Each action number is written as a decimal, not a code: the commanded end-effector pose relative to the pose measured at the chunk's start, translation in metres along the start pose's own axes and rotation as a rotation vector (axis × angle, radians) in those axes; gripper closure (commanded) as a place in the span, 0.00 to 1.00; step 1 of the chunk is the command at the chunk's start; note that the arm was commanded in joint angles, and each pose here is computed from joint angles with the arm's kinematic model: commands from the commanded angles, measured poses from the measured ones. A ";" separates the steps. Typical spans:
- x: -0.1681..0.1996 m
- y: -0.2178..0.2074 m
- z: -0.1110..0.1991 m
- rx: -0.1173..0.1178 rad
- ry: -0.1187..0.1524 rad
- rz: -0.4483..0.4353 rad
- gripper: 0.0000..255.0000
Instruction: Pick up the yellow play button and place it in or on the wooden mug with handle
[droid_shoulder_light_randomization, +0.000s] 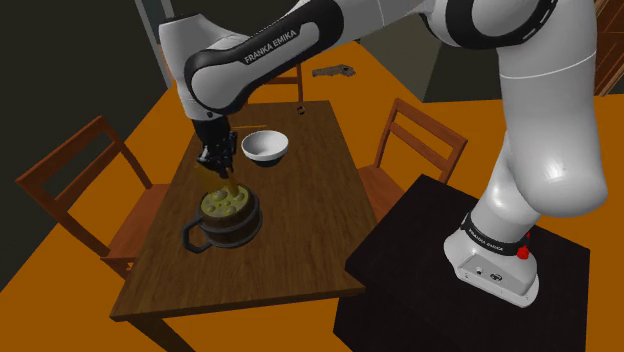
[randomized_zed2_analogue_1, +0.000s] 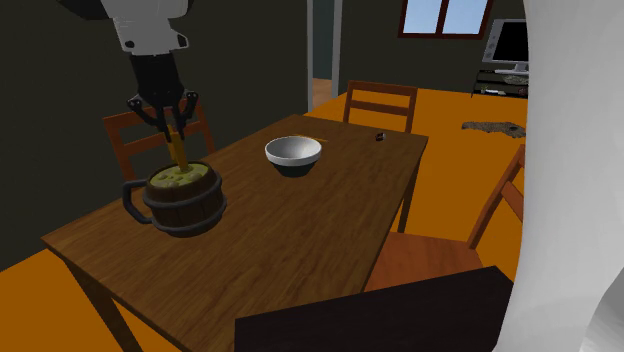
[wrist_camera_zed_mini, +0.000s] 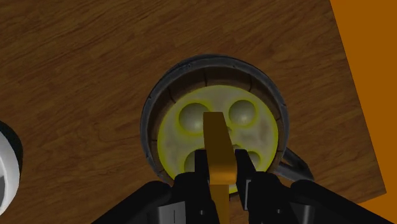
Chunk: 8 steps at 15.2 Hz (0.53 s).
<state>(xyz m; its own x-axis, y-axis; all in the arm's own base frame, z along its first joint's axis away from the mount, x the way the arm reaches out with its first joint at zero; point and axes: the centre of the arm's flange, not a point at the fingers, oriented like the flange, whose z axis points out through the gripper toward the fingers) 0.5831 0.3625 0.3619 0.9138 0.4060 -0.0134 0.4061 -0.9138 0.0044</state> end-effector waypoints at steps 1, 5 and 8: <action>0.000 0.000 0.010 0.000 0.001 0.000 1.00; 0.000 0.000 0.020 0.000 0.001 0.000 1.00; 0.000 0.000 0.020 0.000 0.001 0.000 1.00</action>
<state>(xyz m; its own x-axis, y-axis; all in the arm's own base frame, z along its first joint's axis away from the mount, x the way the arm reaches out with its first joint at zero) 0.5829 0.3623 0.3430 0.9140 0.4055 -0.0106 0.4056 -0.9141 0.0045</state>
